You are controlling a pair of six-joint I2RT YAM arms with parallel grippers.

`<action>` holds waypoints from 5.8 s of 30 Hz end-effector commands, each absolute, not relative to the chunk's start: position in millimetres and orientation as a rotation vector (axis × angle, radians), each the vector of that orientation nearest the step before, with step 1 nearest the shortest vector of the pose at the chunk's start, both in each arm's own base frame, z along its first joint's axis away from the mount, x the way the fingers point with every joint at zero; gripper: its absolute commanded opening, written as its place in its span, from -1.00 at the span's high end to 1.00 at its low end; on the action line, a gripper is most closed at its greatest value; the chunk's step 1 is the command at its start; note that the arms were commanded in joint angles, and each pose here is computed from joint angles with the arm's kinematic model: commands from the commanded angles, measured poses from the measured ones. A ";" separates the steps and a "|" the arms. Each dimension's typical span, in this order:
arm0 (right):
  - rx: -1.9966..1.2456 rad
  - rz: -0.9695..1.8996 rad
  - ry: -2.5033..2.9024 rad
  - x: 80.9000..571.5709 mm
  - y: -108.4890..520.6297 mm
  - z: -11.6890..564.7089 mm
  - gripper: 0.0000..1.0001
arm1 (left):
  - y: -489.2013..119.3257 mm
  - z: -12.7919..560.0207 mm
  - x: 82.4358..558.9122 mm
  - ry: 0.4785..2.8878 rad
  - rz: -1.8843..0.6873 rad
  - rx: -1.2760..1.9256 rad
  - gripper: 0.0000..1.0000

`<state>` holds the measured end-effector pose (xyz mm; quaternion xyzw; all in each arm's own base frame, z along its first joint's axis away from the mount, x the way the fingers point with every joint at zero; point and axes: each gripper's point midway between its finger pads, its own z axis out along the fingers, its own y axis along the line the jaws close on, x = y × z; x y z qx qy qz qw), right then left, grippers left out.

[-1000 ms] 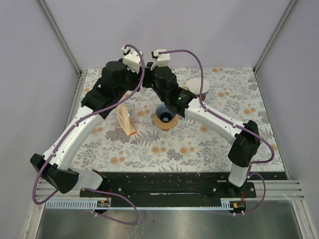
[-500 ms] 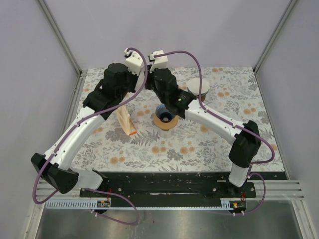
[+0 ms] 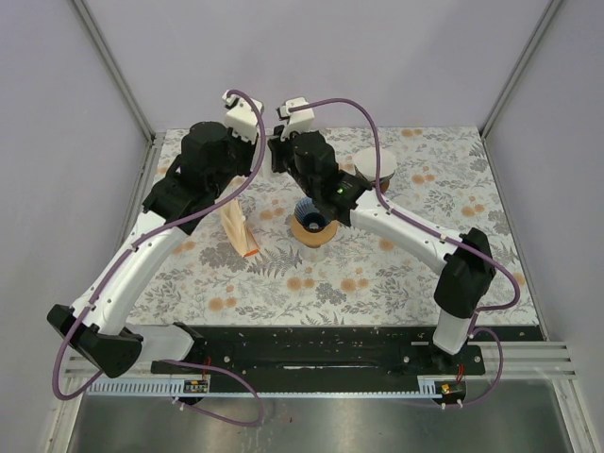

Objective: Place the coffee filter in the dripper
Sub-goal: Adjust the coffee filter, then place the coffee filter in the coffee dripper.

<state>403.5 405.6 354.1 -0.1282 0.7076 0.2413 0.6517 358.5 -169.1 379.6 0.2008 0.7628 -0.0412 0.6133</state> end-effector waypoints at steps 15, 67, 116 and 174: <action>-0.423 0.489 1.751 372.8 371.3 368.2 1.00 | -180.2 397.5 333.3 1.697 -0.204 0.566 0.30; -0.604 0.493 2.301 337.1 279.6 257.5 -0.03 | -266.6 232.1 322.6 2.275 -0.651 0.751 1.00; -0.713 0.580 2.264 351.8 279.7 200.5 -0.10 | -261.4 218.8 330.3 2.279 -0.596 0.783 0.15; -0.859 0.703 2.211 372.0 317.4 187.6 -0.07 | -241.0 201.5 336.1 2.273 -0.651 0.779 0.89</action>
